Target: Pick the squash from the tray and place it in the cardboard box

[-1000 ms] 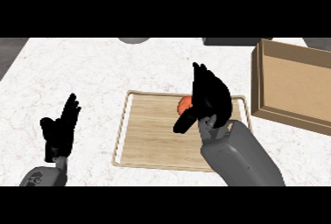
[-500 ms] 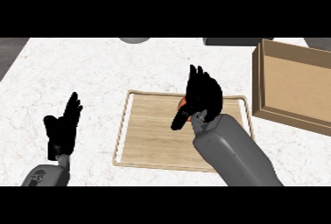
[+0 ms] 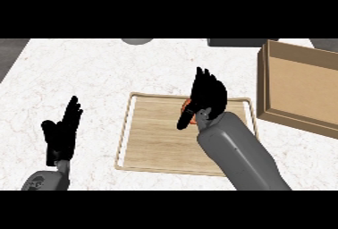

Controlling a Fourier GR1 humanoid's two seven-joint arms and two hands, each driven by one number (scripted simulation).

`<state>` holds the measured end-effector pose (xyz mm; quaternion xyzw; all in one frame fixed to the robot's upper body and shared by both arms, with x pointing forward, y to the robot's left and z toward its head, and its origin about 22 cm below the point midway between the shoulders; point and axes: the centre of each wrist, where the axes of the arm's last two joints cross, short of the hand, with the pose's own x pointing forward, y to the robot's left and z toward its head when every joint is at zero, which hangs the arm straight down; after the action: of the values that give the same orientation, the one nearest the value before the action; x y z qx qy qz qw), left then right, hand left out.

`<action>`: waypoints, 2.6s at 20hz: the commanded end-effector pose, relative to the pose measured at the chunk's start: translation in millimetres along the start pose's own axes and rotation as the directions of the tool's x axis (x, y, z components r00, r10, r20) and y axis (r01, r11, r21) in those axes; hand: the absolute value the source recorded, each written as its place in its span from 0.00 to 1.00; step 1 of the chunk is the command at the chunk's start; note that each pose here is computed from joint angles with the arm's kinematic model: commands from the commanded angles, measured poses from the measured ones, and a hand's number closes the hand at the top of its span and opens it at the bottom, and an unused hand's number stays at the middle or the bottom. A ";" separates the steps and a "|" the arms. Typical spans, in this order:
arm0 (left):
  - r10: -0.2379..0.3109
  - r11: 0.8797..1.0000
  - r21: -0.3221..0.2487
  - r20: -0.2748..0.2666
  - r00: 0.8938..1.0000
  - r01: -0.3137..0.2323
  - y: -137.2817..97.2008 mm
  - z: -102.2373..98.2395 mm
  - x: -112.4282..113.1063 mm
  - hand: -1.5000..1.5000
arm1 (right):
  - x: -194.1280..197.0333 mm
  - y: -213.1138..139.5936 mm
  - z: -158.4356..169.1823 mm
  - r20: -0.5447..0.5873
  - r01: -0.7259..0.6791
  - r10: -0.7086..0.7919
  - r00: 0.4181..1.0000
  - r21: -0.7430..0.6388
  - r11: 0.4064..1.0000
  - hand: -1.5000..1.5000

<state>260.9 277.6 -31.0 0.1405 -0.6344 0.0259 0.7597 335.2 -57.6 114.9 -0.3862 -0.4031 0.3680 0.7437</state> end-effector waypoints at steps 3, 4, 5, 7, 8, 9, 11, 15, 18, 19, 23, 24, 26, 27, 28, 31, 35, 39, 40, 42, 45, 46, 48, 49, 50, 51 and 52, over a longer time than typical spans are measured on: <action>0.005 1.000 0.011 -0.015 1.000 -0.005 -6.7 -3.6 -1.2 0.50 | 8.1 0.5 -0.8 -0.176 -0.055 0.059 0.983 0.027 0.998 0.00; 0.006 1.000 -0.007 0.025 1.000 -0.005 -6.6 -4.7 24.8 0.50 | 14.0 7.9 -6.3 -0.184 -0.060 0.063 0.981 0.021 0.998 0.00; 0.017 1.000 -0.017 -0.001 1.000 -0.017 -14.5 -10.5 9.9 0.50 | 10.7 11.0 -1.3 -0.176 -0.058 0.063 0.982 0.032 0.998 0.00; -0.004 1.000 0.001 -0.007 1.000 0.004 9.5 -0.5 1.7 0.50 | 3.8 2.2 -0.6 -0.176 -0.061 0.067 0.982 0.038 0.997 0.00; -0.005 1.000 0.002 0.009 1.000 0.005 1.1 14.2 3.3 0.50 | 2.1 10.7 -7.8 -0.187 -0.042 0.049 0.981 0.039 0.998 0.00; 0.006 1.000 0.001 0.018 1.000 -0.006 0.2 12.3 6.0 0.50 | 8.8 20.1 -6.2 -0.190 -0.055 0.057 0.980 0.015 0.998 0.00; 0.000 1.000 -0.024 -0.005 1.000 0.000 -5.2 2.6 3.4 0.50 | 13.1 24.3 -8.8 -0.183 -0.071 0.076 0.980 0.030 0.997 0.00; -0.005 1.000 -0.003 0.001 1.000 0.005 -4.6 -5.3 -6.3 0.50 | -5.9 30.6 -17.3 -0.180 -0.046 0.053 0.982 0.042 0.998 0.00; -0.005 1.000 0.001 -0.001 1.000 0.005 9.2 9.4 -0.1 0.50 | -3.3 16.6 -19.3 -0.184 -0.067 0.078 0.980 0.064 0.996 0.00; 0.009 1.000 -0.002 0.016 1.000 -0.009 -18.0 0.6 -3.2 0.50 | 8.6 13.9 -21.7 -0.191 -0.044 0.055 0.980 0.062 0.997 0.00; 0.001 1.000 0.004 -0.003 1.000 -0.001 15.8 -7.2 10.3 0.50 | -28.4 37.6 -41.1 -0.187 -0.057 0.067 0.980 0.061 0.997 0.00; 0.011 1.000 -0.012 -0.003 1.000 -0.011 19.7 -3.5 -9.2 0.50 | -8.8 36.3 -24.2 -0.174 -0.033 0.043 0.984 0.058 0.998 0.00; -0.008 1.000 0.001 0.006 1.000 0.008 8.9 5.8 -3.6 0.50 | -10.7 40.6 -38.5 -0.180 -0.048 0.057 0.982 0.051 0.998 0.00; 0.010 1.000 -0.003 0.000 1.000 -0.010 -12.5 -17.1 3.0 0.50 | -3.4 33.9 -39.0 -0.173 -0.058 0.066 0.983 0.048 0.997 0.00; -0.020 1.000 -0.006 0.004 1.000 0.020 -11.0 -21.6 7.8 0.50 | -0.9 47.1 -42.3 -0.175 -0.052 0.060 0.983 0.050 0.997 0.00; 0.013 1.000 -0.028 -0.021 1.000 -0.014 -9.0 -4.0 15.1 0.50 | -13.9 48.2 -46.4 -0.185 -0.041 0.052 0.981 0.062 0.997 1.00; 0.005 1.000 -0.007 -0.004 1.000 -0.005 -8.3 3.0 -10.0 0.50 | -6.9 55.4 -42.8 -0.030 -0.072 0.071 0.997 -0.035 0.997 1.00; -0.015 1.000 -0.010 0.019 1.000 0.015 -6.4 -3.5 5.7 0.50 | -8.7 53.7 -37.9 -0.034 -0.101 0.099 0.995 -0.087 0.991 1.00; -0.005 1.000 0.003 -0.006 1.000 0.005 0.9 10.0 10.1 0.50 | 8.8 47.3 -36.5 -0.044 -0.108 0.105 0.994 -0.086 0.990 1.00; -0.005 1.000 0.009 0.004 1.000 0.005 18.1 -3.9 17.9 0.50 | -11.8 37.0 -48.3 -0.021 -0.107 0.105 0.994 -0.109 0.988 1.00; 0.005 0.999 0.044 -0.015 1.000 -0.005 -1.7 7.7 -0.5 0.50 | -69.8 67.3 -21.7 0.251 -0.248 0.233 0.939 0.026 0.969 1.00; 0.008 0.998 0.055 -0.021 1.000 -0.007 18.4 3.4 2.0 0.50 | -82.1 76.6 -16.2 0.332 -0.296 0.264 0.905 0.049 0.954 1.00; -0.003 0.998 0.061 -0.045 0.999 0.006 20.0 9.0 -8.5 0.50 | -107.3 98.0 -3.1 0.458 -0.373 0.292 0.839 0.096 0.923 1.00; 0.009 0.997 0.077 -0.036 0.999 -0.006 9.5 9.2 -11.6 0.50 | -121.9 96.0 0.9 0.504 -0.387 0.297 0.811 0.082 0.918 1.00; 0.013 0.997 0.075 -0.039 0.999 -0.010 11.5 6.7 -6.5 0.50 | -143.4 86.4 -0.5 0.517 -0.402 0.317 0.795 0.056 0.914 1.00; 0.016 0.996 0.086 -0.041 0.999 -0.013 18.2 9.7 -5.8 0.50 | -153.7 77.5 6.8 0.548 -0.405 0.321 0.772 0.036 0.914 1.00; 0.005 0.995 0.095 -0.057 0.998 0.001 20.9 13.2 -15.9 0.50 | -166.4 71.7 15.0 0.573 -0.398 0.314 0.757 0.023 0.917 1.00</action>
<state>248.3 290.2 -34.0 0.1641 -0.6193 0.0524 0.7660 281.4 -127.6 17.4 -0.3256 -0.4914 0.5663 0.5760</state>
